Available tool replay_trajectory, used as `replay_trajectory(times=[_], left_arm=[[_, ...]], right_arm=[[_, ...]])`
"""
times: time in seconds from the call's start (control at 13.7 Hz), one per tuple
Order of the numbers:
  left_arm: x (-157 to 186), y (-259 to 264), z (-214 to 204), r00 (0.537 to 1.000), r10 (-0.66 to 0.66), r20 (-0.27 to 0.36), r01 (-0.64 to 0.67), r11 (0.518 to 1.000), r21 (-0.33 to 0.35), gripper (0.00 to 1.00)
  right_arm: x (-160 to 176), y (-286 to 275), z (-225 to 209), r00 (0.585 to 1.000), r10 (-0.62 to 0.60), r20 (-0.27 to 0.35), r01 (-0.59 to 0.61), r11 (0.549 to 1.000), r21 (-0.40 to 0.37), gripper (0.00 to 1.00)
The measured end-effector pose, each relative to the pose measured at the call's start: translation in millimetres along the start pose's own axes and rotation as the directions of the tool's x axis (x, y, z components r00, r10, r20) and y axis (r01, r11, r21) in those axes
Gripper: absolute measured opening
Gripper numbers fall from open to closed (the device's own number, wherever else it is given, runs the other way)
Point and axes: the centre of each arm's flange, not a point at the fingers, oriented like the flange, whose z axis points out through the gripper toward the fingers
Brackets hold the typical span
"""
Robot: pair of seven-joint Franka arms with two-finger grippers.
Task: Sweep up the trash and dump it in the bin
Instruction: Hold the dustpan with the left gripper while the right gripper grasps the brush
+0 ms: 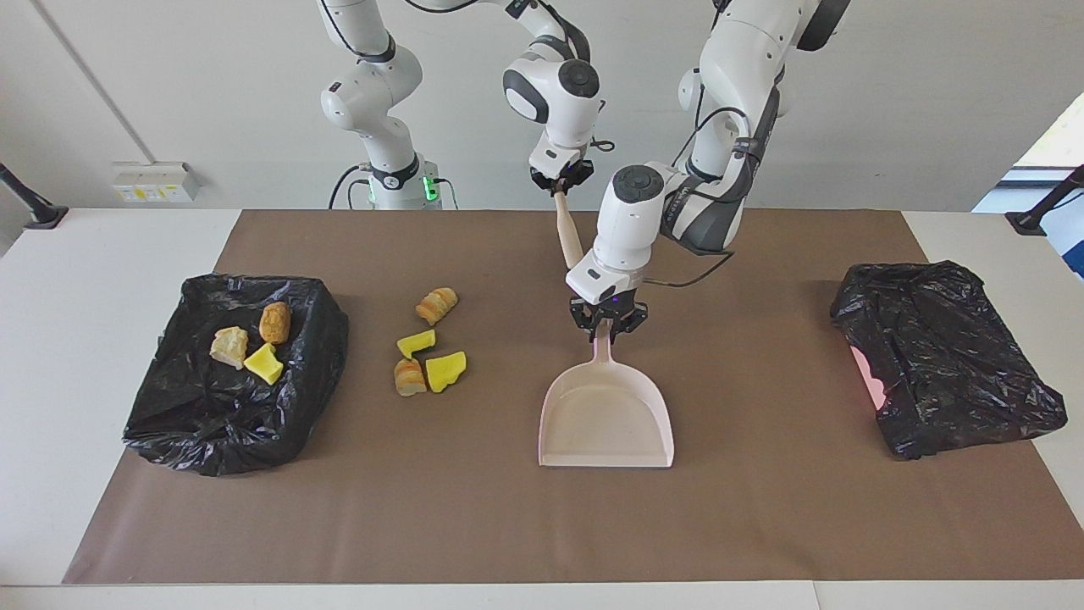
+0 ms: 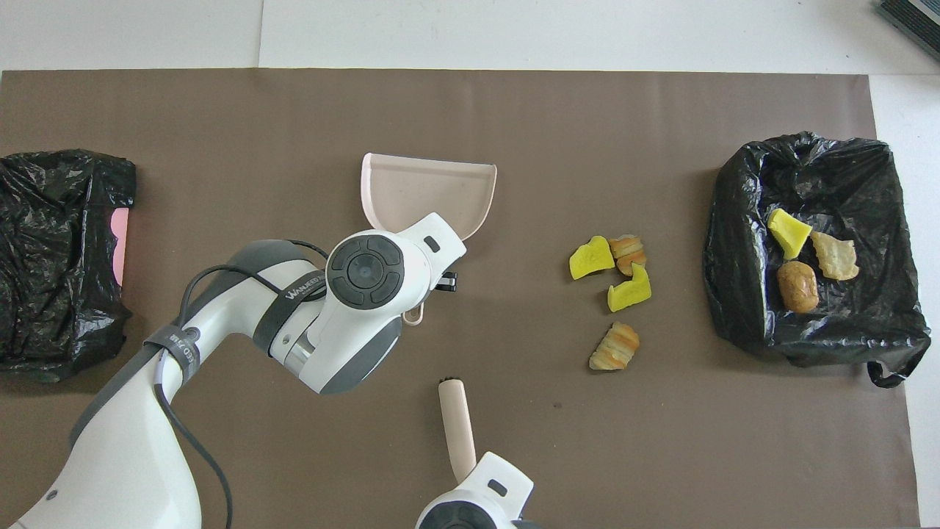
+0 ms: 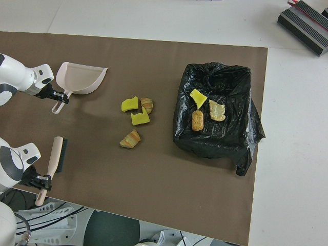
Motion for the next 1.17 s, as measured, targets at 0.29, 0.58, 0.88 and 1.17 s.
replay_trajectory(times=[0.29,0.58,0.88,1.17], left_arm=[[2,1,-4,0.996,0.086,-0.027,-0.085,0.996,0.035,0.32],[5,-13,-29,0.957,0.286,0.04,-0.289,0.953,0.091,0.32],[-5,-26,-44,0.839,0.52,0.164,-0.527,0.85,0.003,0.32],[-11,-46,-49,0.635,0.741,0.22,-0.738,0.666,-0.114,0.32]], right_arm=[[20,99,-60,0.999,0.047,-0.015,-0.047,0.998,-0.029,0.26],[59,171,-62,0.993,0.104,-0.051,-0.109,0.988,-0.105,0.26],[108,264,-57,0.993,0.09,-0.076,-0.104,0.972,-0.211,0.26],[154,313,-43,0.994,0.045,-0.097,-0.075,0.942,-0.327,0.26]])
